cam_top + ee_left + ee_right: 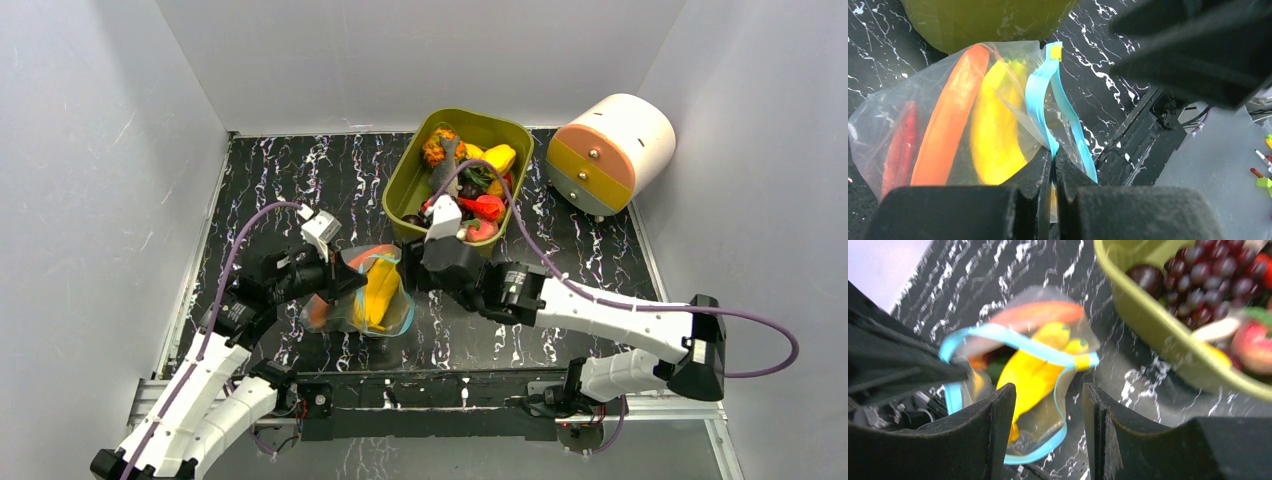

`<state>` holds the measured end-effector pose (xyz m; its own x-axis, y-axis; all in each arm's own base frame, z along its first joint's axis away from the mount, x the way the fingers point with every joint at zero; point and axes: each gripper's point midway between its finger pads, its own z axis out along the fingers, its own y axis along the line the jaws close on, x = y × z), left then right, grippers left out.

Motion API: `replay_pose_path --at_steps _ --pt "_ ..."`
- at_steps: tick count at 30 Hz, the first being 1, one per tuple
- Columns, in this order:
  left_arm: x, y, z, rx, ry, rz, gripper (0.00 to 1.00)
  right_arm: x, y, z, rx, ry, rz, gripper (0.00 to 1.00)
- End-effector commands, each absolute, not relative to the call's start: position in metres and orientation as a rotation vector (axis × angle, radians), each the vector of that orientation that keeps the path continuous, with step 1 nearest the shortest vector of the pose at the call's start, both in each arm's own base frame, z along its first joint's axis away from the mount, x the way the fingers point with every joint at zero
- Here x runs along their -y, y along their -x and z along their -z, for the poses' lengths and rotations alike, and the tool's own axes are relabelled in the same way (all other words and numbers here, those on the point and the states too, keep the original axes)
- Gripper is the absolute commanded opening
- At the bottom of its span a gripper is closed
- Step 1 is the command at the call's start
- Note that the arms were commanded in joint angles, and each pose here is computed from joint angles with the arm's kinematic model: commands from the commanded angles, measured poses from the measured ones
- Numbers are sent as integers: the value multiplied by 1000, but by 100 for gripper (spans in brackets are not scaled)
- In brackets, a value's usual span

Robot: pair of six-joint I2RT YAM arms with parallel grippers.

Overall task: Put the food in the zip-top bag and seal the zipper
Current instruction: Open the zipper of the food storage bag, then pick up the fake vegetable from the bin.

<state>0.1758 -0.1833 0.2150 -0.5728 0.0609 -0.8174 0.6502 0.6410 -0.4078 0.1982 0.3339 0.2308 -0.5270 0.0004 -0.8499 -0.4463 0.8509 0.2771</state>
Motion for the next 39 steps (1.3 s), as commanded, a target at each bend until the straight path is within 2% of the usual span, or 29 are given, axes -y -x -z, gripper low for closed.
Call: replay_pose_path --at_steps 1,4,10,19,27,39 --pt "191 -171 -225 -1932 -635 960 0 -318 -238 -293 -1920 385 -547 50" --pt "190 -169 -218 -1922 -663 948 1 -298 -273 -297 -1934 400 -454 53" --pt "186 -168 -206 -1918 -691 912 1 -255 -322 -303 -1951 428 -245 50" --pt "189 -163 -204 -1908 -729 943 2 -202 -391 -263 -2077 459 -155 51" --pt "189 -162 -205 -1896 -733 943 2 -187 -423 -226 -2216 528 -106 58" --pt "190 -161 -206 -1893 -743 951 2 -177 -429 -178 -2374 590 3 63"
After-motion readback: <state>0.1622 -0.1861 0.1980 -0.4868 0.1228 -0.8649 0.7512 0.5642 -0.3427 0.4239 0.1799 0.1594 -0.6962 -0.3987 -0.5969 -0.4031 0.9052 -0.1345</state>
